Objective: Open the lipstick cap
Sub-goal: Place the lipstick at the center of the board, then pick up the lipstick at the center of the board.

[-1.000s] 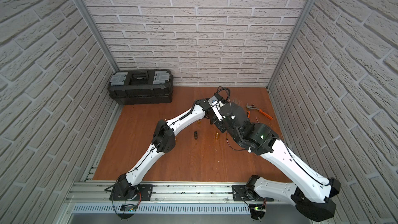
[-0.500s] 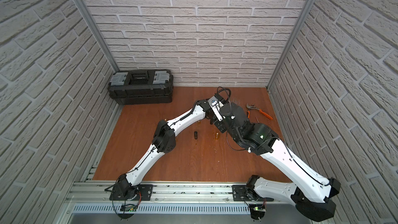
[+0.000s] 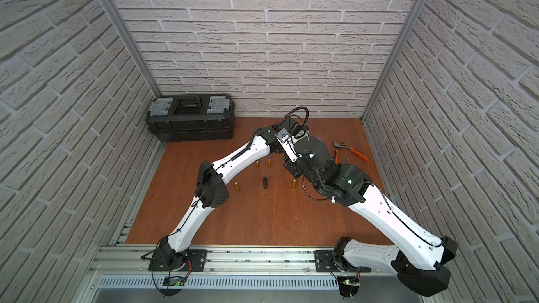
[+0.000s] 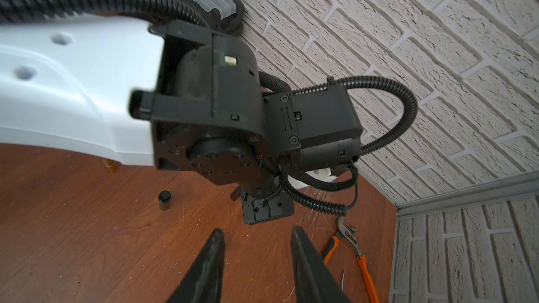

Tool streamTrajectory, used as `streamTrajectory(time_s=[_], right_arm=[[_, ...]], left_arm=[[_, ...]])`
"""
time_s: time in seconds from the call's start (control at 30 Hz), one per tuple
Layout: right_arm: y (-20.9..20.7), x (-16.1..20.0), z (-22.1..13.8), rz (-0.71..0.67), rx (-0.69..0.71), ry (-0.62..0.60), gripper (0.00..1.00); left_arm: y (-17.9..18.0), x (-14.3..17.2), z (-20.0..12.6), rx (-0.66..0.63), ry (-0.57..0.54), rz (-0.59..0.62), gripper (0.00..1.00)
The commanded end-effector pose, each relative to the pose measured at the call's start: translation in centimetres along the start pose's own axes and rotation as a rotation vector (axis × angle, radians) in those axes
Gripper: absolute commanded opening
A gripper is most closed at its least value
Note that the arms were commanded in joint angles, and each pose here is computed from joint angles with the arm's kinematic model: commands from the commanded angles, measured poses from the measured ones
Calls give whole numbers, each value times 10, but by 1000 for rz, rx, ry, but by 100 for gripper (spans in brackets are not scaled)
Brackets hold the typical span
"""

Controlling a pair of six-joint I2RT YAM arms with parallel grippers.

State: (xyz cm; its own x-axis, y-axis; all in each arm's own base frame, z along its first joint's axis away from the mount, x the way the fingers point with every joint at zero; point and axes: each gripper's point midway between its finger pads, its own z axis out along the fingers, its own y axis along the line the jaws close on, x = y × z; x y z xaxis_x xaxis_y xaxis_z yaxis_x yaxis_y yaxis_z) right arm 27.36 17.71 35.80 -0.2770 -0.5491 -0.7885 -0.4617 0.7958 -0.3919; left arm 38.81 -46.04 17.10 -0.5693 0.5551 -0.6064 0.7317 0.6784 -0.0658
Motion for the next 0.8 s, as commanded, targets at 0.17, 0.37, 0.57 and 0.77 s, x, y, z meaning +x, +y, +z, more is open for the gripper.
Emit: streamTrajectory(time_s=[0.17,0.37,0.57,0.77], right_arm=[[3,-40,-5,52,-49,-132,40],[16,-40,8,42,-89,-92,40],[33,-39,22,58,-136,-101,40],[56,-45,49,51,-191,-83,39]], left_arm=[[37,-11,-49,-36,-96,-97,45],[51,6,-92,-24,-89,-155,47],[83,75,-139,-36,55,-314,53],[88,162,-157,-131,236,-362,55]])
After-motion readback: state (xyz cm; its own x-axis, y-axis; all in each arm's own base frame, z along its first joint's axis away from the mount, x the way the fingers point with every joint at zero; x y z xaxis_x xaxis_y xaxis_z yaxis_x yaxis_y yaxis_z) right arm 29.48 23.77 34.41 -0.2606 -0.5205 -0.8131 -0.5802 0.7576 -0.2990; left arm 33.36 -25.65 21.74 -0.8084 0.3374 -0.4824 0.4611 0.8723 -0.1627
